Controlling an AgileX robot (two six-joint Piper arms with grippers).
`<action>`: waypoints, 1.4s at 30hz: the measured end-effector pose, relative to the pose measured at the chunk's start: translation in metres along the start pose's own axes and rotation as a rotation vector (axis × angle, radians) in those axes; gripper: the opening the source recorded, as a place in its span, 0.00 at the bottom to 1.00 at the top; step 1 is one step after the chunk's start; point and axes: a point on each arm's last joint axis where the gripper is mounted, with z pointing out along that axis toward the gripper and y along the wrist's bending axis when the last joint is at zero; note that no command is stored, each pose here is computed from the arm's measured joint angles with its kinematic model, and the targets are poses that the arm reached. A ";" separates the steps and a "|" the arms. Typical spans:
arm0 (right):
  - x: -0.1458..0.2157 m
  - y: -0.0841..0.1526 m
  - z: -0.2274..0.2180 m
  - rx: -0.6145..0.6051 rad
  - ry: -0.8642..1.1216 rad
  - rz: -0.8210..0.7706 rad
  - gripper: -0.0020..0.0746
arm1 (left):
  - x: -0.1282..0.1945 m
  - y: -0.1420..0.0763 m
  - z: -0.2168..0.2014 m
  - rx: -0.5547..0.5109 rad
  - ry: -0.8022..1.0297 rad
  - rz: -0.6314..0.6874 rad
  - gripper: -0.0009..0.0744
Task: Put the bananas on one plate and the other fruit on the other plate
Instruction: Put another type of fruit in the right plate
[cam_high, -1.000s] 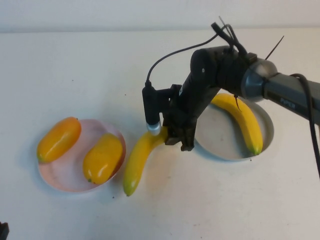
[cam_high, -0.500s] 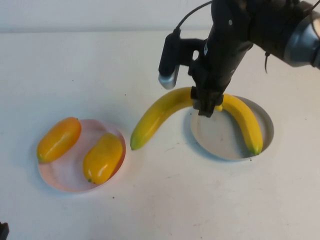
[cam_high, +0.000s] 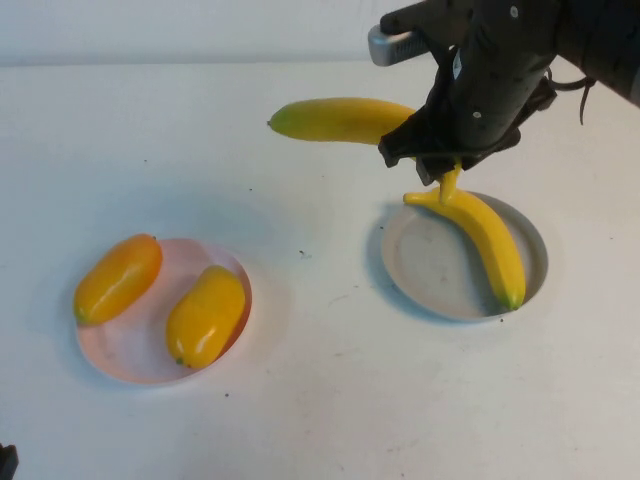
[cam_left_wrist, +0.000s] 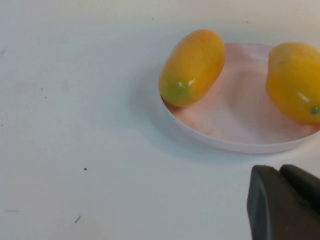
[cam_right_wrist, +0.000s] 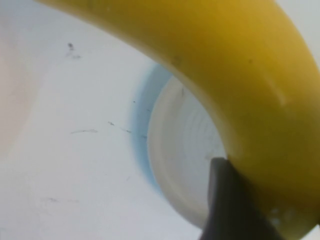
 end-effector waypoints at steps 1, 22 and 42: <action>0.001 -0.001 0.003 0.003 0.010 0.029 0.41 | 0.000 0.000 0.000 0.000 0.000 0.000 0.01; 0.042 -0.034 0.054 0.037 0.240 0.276 0.40 | 0.000 0.000 0.000 0.000 0.000 0.000 0.01; 0.049 -0.037 0.109 0.043 0.367 0.360 0.40 | 0.000 0.000 0.000 0.000 0.000 0.000 0.01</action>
